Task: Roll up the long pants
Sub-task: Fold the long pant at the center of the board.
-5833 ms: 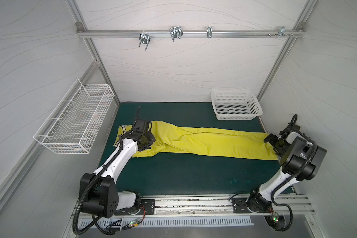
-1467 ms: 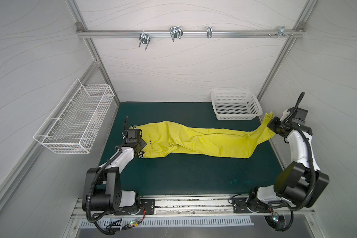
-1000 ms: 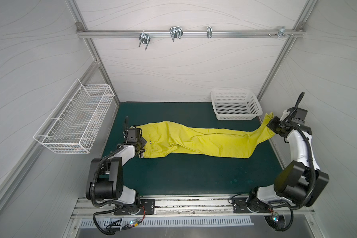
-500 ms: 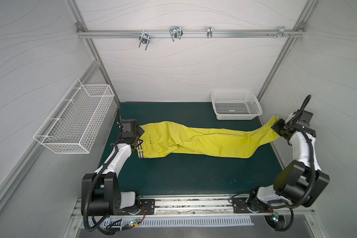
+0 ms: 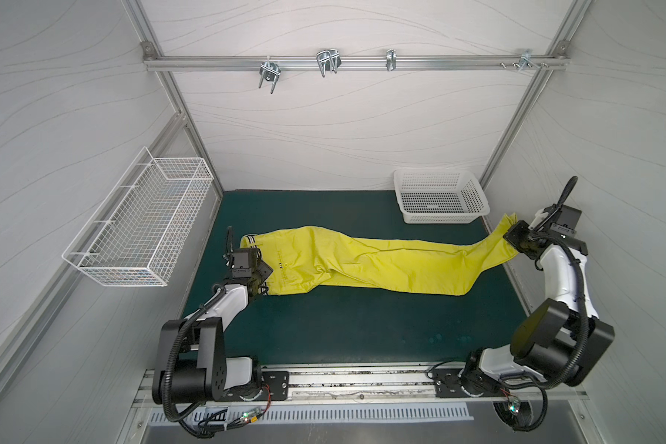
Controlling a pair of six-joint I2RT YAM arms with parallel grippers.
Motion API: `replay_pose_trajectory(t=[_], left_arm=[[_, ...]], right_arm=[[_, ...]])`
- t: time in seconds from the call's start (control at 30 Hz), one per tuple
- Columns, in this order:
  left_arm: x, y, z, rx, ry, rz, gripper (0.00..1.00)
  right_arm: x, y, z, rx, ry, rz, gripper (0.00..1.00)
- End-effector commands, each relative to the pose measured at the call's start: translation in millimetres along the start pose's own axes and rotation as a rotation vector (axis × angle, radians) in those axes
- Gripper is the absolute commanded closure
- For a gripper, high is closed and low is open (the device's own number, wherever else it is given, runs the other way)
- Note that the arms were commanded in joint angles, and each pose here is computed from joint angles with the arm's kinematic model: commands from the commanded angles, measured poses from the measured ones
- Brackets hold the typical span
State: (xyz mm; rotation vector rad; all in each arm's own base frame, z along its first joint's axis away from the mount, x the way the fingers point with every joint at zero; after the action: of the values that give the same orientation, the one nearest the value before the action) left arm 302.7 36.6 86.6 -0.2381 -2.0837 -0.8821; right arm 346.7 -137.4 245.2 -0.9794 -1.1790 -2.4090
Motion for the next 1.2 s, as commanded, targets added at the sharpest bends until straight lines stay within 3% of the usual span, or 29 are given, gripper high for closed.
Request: replay_pose_trajectory(t=[0.0, 0.3, 0.37, 0.47, 0.67, 0.9, 1.17], left_arm=[[-3.1, 4.5, -5.2, 0.008, -0.051, -0.021, 0.34], [-18.0, 4.7, -18.7, 0.122, -0.196, -0.044, 0.38], [-19.7, 8.8, -25.3, 0.142, -0.222, -0.048, 0.52], [-17.7, 16.4, -36.2, 0.158, -0.25, -0.043, 0.99], [13.6, 41.6, -42.9, 0.123, -0.193, -0.113, 1.0], [52.4, 78.3, -58.8, 0.025, -0.178, -0.233, 1.0], [24.9, 102.1, -58.5, -0.031, -0.038, -0.25, 1.0]], right_arm=[[0.7, 1.5, 7.7, 0.007, 0.033, -0.013, 1.0], [-1.0, -2.8, 9.8, 0.018, 0.029, -0.005, 1.0], [-1.4, -2.6, 10.4, 0.023, 0.027, -0.004, 1.0], [-0.9, -1.6, 11.0, 0.028, 0.023, -0.006, 1.0], [3.8, 4.6, -1.2, 0.038, -0.048, -0.024, 1.0], [11.6, 10.5, -37.4, -0.058, -0.099, -0.053, 1.0], [28.6, 18.8, -72.0, -0.147, -0.167, -0.106, 1.0]])
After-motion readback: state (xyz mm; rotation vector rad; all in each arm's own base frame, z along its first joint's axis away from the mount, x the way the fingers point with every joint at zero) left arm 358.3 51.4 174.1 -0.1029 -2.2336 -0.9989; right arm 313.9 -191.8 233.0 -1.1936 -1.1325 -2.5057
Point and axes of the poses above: each gripper's point midway between its finger pads, its own x axis back along the fingers, its own z axis along the line the jaws close on, y = z × x, the point moved 4 cm from there along x, back along the fingers, and after that the axes turned 2 degrees about -x, right-handed, at the moved point
